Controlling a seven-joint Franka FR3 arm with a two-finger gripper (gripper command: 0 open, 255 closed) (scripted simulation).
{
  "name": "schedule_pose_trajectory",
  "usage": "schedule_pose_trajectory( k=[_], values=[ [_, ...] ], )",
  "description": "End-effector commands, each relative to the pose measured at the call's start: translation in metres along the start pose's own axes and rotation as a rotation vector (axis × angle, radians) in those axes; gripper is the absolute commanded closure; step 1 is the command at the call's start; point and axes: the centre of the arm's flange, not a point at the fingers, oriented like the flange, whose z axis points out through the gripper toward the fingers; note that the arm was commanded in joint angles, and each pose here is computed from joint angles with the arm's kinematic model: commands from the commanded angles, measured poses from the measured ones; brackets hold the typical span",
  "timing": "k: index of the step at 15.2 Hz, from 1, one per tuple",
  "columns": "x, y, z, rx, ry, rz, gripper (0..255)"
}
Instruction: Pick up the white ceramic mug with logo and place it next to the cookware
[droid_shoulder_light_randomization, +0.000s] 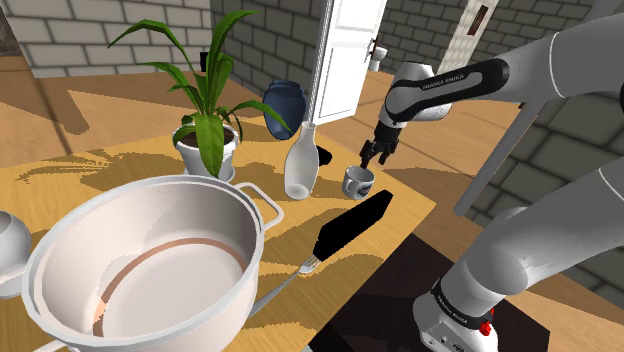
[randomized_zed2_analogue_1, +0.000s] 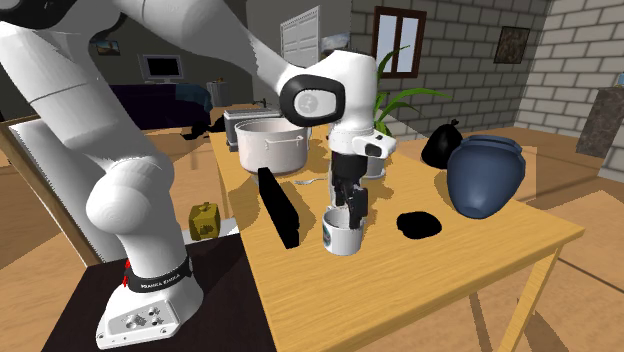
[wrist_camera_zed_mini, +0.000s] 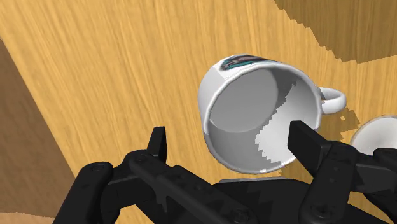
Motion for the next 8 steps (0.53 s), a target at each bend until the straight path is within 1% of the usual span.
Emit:
schedule_pose_trajectory(
  k=[1, 8],
  values=[
    [0.007, 0.012, 0.020, -0.001, -0.009, 0.007, 0],
    [0.006, 0.012, 0.057, -0.001, -0.009, 0.007, 0]
  ],
)
